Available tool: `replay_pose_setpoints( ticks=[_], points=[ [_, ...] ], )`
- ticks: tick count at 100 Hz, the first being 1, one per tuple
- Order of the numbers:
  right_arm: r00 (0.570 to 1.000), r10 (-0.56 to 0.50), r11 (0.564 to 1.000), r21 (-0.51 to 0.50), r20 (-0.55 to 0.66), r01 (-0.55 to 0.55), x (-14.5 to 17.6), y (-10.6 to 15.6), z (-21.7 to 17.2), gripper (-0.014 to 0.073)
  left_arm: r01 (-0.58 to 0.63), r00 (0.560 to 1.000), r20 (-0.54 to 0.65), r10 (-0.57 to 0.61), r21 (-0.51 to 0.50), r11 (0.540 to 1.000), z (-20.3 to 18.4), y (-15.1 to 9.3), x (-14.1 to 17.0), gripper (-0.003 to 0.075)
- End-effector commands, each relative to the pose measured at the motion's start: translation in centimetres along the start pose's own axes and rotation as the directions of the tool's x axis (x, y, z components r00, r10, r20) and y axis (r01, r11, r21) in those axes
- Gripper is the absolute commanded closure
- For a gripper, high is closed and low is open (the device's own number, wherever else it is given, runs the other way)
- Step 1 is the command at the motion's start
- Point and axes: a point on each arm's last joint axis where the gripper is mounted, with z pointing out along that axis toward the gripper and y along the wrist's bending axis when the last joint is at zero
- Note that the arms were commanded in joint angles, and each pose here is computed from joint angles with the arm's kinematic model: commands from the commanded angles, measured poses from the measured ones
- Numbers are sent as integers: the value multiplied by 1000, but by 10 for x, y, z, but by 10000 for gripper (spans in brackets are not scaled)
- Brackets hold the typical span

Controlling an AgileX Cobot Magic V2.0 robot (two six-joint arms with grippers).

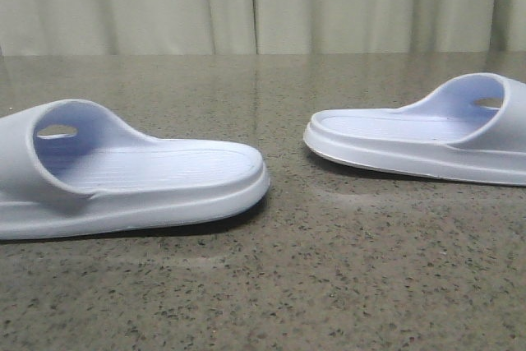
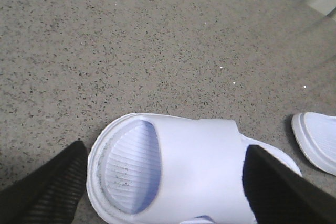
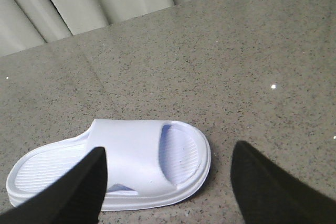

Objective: Insert blue slippers together front up
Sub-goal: 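Lower left gripper onto the heel of its slipper and close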

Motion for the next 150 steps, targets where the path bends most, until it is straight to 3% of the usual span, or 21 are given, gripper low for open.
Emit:
replay_pose_setpoints(
  ticks=[1,54,97,130,150],
  points=[
    [995,7,1000,-8,98,-6,-17,3,-2,160,76,995,67,-77,11,997,3,-2,-11,170],
    [996,6,1000,-12,91,-4,-17,3,-2,160,263,959,-82,-270,-90,961,53,17,-8,170],
    [996,6,1000,-12,89,-4,-16,3,-2,160,404,910,-84,-406,-40,914,57,13,-10,171],
    [996,6,1000,-12,89,-4,-16,3,-2,160,420,902,-83,-424,-59,906,60,18,-2,174],
    [996,6,1000,-12,87,-4,-16,3,-2,160,463,878,-101,-467,-66,884,62,21,6,220]
  ],
)
